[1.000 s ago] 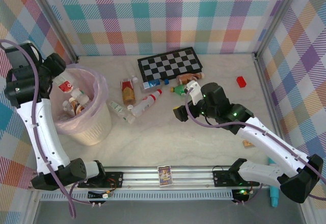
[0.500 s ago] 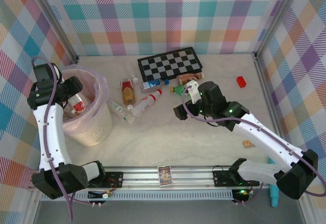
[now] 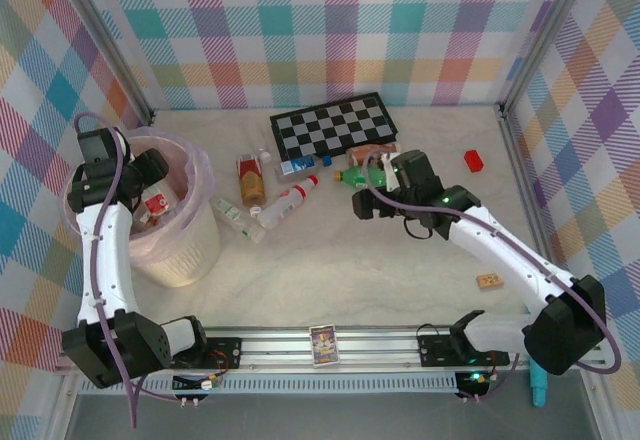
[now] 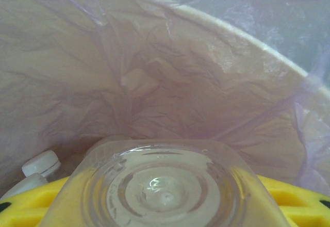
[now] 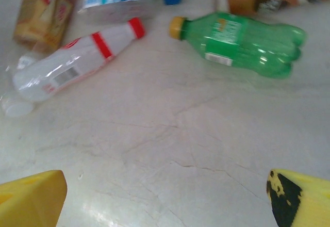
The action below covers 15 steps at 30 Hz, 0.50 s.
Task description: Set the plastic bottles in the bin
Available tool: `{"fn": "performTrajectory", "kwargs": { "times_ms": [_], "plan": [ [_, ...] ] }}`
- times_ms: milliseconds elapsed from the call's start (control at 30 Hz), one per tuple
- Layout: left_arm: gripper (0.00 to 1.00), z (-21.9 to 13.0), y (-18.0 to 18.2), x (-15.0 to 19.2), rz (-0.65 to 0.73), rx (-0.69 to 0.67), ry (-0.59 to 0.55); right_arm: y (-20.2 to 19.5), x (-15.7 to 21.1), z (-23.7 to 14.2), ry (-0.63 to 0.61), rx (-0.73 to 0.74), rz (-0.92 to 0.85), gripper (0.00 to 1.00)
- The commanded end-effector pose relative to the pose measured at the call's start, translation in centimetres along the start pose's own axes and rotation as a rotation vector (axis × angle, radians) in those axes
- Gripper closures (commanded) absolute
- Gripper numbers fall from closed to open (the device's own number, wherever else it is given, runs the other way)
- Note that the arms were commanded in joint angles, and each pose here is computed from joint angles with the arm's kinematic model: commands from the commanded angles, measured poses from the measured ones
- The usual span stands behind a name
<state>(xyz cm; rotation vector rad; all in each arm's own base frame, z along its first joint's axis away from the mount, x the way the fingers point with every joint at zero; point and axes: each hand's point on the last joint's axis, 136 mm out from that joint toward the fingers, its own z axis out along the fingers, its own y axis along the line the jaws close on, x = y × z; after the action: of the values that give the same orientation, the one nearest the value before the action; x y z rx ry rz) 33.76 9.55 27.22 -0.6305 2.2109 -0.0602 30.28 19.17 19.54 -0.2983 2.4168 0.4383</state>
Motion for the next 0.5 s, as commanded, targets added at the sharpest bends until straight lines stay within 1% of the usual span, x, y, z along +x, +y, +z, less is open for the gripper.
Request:
{"fn": "performTrajectory", "kwargs": {
  "times_ms": [0, 167, 300, 467],
  "plan": [
    [0.34, 0.7, 0.3, 2.6, 0.001, -0.022, 0.125, -1.5, -0.4, 0.1, 0.02, 0.012, 0.192, 0.01],
    [0.13, -1.5, 0.0, 1.0, 0.036, -0.027, 0.087, -3.6, -0.7, 1.5, 0.016, 0.044, 0.357, 0.01],
    [0.0, -3.4, -0.4, 0.4, 0.071, -0.019, 0.072, -5.2, -1.0, 2.4, 0.017, 0.097, 0.537, 0.01],
    [0.0, -5.7, -0.6, -0.4, 0.101, -0.021, 0.045, -6.5, -0.6, 3.8, 0.061, 0.162, 0.743, 0.01]
  ]
}}
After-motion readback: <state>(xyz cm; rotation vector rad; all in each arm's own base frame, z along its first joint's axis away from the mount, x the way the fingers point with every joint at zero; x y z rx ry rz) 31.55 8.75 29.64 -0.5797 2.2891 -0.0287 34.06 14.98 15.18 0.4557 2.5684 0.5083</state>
